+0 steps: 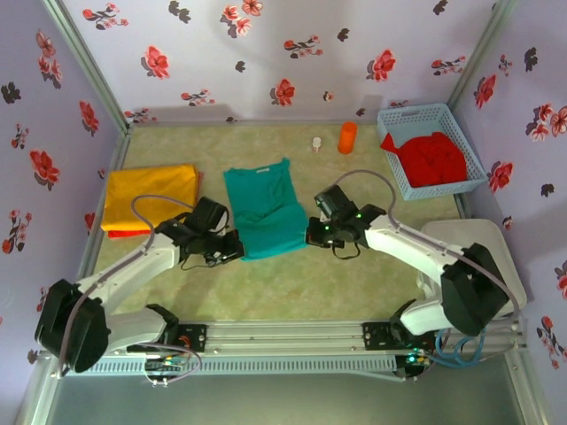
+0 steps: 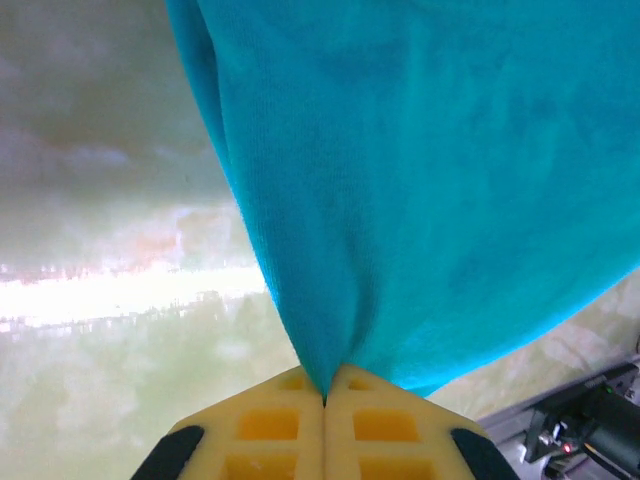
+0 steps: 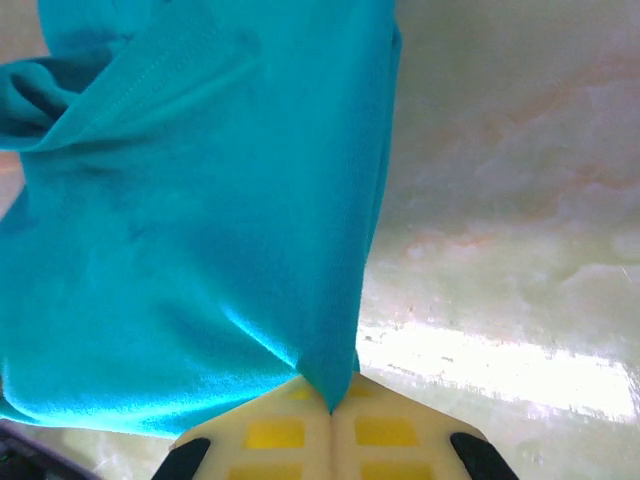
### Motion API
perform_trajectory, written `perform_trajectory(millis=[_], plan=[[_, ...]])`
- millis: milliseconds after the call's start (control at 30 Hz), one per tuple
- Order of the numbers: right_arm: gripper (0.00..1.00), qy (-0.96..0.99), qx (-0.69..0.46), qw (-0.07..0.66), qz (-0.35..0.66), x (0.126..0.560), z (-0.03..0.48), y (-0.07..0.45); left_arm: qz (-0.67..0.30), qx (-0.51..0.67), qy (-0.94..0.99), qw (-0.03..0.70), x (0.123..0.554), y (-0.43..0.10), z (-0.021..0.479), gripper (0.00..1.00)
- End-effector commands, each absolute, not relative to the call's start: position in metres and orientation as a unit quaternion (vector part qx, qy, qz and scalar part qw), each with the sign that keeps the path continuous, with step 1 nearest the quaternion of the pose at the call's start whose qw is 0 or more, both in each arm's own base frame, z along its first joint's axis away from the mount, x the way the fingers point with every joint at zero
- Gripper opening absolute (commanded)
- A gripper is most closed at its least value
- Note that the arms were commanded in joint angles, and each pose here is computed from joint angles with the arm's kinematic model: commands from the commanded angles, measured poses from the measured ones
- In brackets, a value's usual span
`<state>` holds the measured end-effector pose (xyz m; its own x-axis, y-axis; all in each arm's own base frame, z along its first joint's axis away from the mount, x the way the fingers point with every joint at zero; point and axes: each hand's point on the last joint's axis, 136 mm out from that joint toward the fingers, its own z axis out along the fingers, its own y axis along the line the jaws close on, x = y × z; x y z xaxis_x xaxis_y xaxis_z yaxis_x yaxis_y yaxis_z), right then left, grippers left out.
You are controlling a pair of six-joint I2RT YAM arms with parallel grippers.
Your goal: Fold and stack the t-shirts
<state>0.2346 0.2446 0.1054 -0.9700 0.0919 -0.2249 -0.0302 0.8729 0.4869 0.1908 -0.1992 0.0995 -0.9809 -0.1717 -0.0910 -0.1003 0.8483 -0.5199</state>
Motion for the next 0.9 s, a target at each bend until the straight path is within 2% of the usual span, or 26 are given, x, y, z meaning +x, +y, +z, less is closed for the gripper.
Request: perform_trajectory(millis=[0, 500, 867], plan=[[0.00, 0.963, 0.045, 0.113, 0.240, 0.229, 0.120, 0.236, -0.244, -0.104, 0.963, 0.049, 0.176, -0.187, 0.107, 0.00], [0.00, 0.956, 0.037, 0.175, 0.233, 0.262, 0.178, 0.241, -0.261, -0.113, 0.955, 0.082, 0.201, -0.188, 0.154, 0.00], [0.00, 0.946, 0.072, 0.186, 0.257, 0.305, 0.191, 0.244, -0.270, -0.124, 0.950, 0.100, 0.228, -0.186, 0.164, 0.00]])
